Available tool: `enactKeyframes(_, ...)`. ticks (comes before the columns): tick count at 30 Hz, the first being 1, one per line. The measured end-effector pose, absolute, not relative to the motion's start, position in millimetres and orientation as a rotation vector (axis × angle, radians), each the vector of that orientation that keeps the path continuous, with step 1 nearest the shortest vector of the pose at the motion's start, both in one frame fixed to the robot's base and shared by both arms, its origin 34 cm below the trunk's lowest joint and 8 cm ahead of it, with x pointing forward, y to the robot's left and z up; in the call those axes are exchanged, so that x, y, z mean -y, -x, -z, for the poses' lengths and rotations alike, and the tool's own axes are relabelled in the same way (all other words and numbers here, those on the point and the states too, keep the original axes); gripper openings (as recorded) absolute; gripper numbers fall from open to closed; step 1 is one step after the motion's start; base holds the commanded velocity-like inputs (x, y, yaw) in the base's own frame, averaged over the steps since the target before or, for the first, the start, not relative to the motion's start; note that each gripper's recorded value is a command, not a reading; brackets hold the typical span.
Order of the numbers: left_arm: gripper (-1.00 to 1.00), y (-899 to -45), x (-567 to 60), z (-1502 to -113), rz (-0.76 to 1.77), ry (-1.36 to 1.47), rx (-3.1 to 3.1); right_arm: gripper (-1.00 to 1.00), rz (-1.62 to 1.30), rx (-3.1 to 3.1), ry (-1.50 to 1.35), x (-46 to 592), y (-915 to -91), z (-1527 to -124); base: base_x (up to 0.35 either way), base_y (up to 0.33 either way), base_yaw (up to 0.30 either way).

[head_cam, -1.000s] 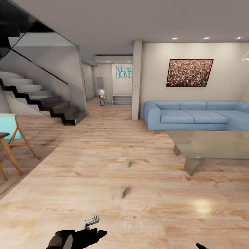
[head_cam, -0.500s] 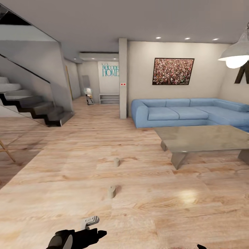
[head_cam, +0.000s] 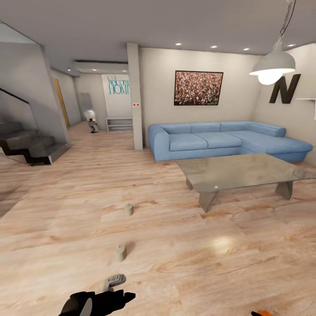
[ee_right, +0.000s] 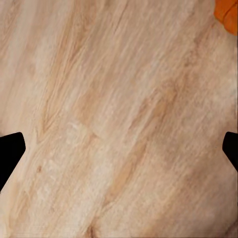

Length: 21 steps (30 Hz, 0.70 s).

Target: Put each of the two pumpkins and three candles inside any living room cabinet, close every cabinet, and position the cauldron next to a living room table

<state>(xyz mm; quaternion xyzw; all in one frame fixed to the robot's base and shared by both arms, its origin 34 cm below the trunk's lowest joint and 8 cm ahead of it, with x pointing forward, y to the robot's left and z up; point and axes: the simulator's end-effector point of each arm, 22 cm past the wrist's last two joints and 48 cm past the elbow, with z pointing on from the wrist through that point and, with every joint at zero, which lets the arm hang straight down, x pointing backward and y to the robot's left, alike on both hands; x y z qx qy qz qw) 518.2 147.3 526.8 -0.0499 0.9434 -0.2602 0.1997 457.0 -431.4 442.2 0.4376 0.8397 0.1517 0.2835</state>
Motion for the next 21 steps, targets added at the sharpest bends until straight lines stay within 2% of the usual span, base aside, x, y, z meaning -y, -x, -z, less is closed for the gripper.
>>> enactKeyframes(8,1.00,-516.6,-147.3,-523.3,0.727,0.141,-2.646,1.00,-0.400,-2.256,-1.176,432.0,-453.6,-439.1,0.044,-0.212,-0.232)
enactKeyframes(21,1.00,-513.8,-147.3,-518.0,0.729,0.147,-2.659,1.00,-0.393,-2.268,-1.182,432.0,-449.6,-434.7,0.001,-0.019,-0.232)
